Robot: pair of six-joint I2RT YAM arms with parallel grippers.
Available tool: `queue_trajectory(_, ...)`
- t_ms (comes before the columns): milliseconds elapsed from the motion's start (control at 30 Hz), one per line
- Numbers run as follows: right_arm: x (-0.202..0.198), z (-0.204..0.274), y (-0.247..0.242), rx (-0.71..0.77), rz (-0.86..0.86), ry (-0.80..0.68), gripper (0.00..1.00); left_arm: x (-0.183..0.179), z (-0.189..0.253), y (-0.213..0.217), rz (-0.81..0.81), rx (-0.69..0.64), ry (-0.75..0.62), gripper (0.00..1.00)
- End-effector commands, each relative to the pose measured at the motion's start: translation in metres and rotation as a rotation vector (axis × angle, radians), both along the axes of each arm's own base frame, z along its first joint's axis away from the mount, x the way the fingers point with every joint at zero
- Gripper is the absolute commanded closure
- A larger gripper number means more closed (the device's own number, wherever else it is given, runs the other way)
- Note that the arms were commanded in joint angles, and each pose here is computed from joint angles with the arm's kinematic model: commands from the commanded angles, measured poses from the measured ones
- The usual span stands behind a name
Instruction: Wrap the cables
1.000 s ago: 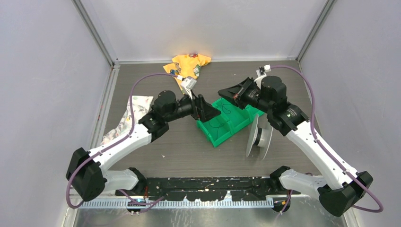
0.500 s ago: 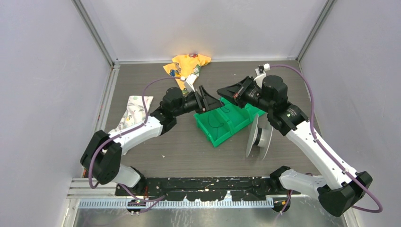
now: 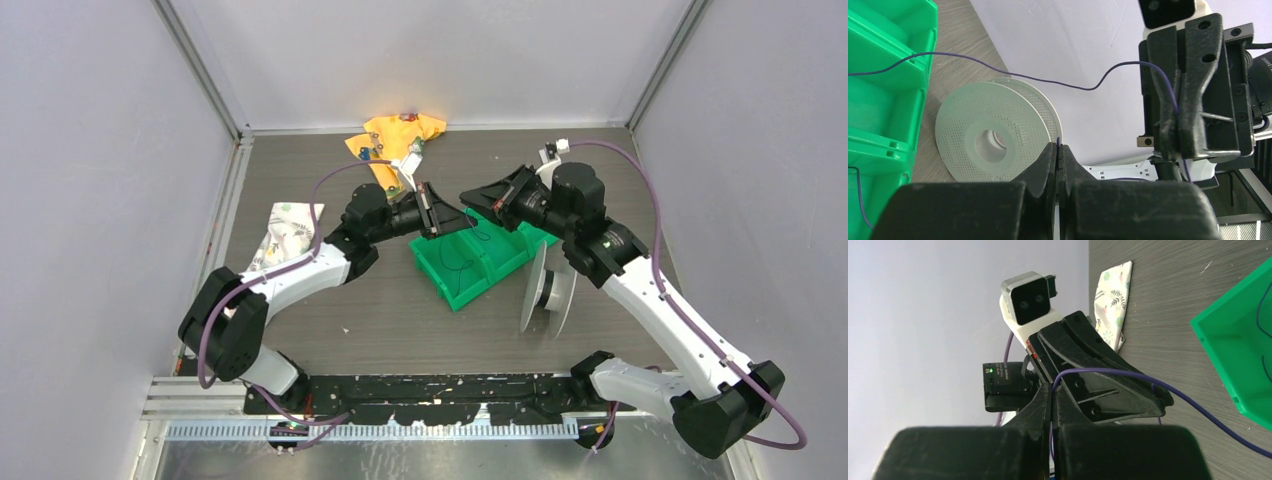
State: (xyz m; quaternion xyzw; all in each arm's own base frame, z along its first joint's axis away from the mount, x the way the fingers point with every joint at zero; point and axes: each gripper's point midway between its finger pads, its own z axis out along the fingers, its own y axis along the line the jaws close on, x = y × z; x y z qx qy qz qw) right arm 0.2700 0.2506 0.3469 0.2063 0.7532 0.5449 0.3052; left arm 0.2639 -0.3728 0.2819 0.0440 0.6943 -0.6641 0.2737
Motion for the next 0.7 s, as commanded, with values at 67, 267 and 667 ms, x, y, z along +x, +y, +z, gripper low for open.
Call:
queue_trajectory(67, 0.001, 0.009, -0.010, -0.004, -0.035, -0.043, 0.84, -0.004, 0.022, 0.001, -0.014, -0.043, -0.065, 0.99)
queue_trajectory(267, 0.000, 0.006, -0.014, -0.011, -0.047, -0.043, 0.78, -0.005, 0.019, 0.000, -0.022, -0.035, -0.054, 0.99)
queue_trajectory(667, 0.001, -0.018, -0.074, -0.372, -0.237, -0.052, 0.99, 0.001, 0.003, 0.005, 0.032, 0.085, -0.047, 0.51)
